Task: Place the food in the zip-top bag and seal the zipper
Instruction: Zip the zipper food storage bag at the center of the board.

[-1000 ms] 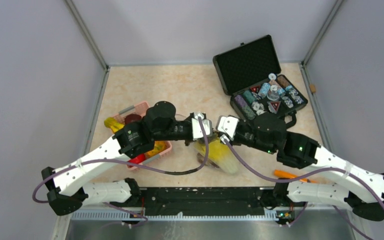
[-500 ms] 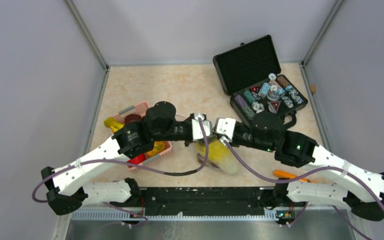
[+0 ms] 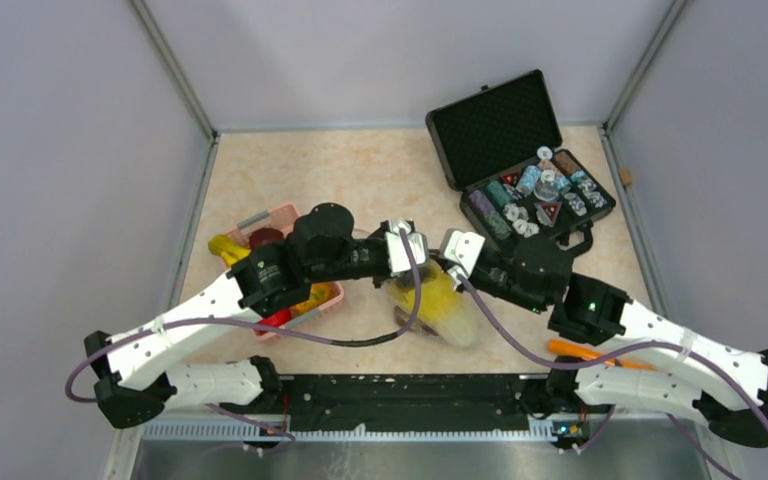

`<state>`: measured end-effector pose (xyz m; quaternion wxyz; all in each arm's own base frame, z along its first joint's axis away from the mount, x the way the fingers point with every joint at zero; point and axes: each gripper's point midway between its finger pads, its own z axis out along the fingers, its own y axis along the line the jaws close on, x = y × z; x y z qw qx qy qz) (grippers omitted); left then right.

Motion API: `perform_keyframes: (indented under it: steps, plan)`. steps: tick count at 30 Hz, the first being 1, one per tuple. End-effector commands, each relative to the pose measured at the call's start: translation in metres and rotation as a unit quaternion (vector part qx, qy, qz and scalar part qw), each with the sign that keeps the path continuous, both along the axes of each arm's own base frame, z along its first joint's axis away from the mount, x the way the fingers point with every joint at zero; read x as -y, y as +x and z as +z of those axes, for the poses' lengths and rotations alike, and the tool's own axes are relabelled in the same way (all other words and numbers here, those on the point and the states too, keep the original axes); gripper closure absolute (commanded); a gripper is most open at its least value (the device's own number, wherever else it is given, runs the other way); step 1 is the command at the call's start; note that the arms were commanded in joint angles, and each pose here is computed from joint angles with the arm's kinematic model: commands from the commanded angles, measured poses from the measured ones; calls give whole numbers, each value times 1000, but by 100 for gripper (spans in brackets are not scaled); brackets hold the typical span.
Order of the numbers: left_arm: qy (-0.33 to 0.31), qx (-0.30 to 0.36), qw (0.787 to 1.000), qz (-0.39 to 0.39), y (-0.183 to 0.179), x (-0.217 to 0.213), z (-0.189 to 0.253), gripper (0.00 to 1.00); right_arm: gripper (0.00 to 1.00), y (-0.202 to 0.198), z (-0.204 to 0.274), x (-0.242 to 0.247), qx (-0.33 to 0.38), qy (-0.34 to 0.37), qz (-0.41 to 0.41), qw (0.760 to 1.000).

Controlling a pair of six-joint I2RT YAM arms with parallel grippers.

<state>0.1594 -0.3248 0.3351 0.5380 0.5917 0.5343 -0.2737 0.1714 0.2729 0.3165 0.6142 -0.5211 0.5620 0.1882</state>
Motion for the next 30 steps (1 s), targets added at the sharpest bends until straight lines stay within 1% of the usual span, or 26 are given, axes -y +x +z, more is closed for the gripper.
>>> perform_keyframes:
  steps: [1,6,14,20,27,30]
  plan:
    - [-4,-16,999,29,5,-2,-5,100,100,16,53,20,34,132,-76,988]
    - [10,-18,999,50,12,-6,-17,100,100,8,64,17,26,163,-57,985]
    - [41,-13,995,95,21,-24,-39,100,100,5,68,19,27,164,-51,985]
    - [27,-7,993,114,28,-29,-38,100,100,2,73,22,29,168,-47,984]
    - [35,0,990,140,39,-39,-44,100,100,-4,77,25,25,174,-36,984]
    - [35,7,985,168,47,-48,-46,100,100,-5,76,27,23,176,-37,983]
